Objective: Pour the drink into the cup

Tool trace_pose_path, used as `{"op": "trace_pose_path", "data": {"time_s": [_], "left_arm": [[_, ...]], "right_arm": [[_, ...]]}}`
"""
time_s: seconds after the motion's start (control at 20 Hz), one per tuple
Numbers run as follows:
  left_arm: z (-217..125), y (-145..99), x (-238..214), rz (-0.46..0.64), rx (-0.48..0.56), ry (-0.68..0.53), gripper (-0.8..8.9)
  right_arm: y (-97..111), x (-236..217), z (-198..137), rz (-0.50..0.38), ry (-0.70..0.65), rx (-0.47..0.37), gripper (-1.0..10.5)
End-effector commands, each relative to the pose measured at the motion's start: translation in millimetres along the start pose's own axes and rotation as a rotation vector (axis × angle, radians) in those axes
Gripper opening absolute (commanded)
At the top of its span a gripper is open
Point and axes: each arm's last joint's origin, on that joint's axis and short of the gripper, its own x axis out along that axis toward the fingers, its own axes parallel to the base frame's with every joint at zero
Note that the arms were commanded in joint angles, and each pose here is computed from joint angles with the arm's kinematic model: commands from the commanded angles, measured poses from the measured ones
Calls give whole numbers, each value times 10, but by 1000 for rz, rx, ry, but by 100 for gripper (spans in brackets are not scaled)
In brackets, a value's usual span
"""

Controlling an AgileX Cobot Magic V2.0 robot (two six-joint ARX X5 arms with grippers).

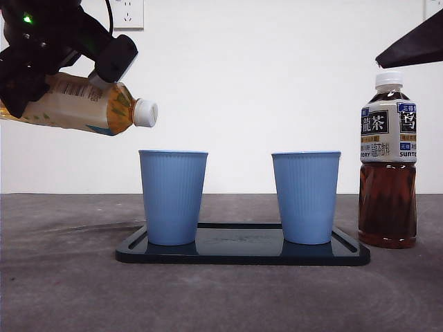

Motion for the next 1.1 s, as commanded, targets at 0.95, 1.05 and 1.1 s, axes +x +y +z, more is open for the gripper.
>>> {"op": "trace_pose_path", "data": {"time_s": [0.95, 1.05, 1.1], "left_arm": [[-68, 127, -91, 36, -333, -46, 123], [-131, 142, -150, -17, -486, -139, 123], [-176, 153, -188, -57, -580, -200, 123]], "right_arm": [[24, -12, 45, 9, -9, -24, 431], [24, -12, 45, 8, -9, -24, 431], [24, -12, 45, 8, -9, -24, 431]]}}
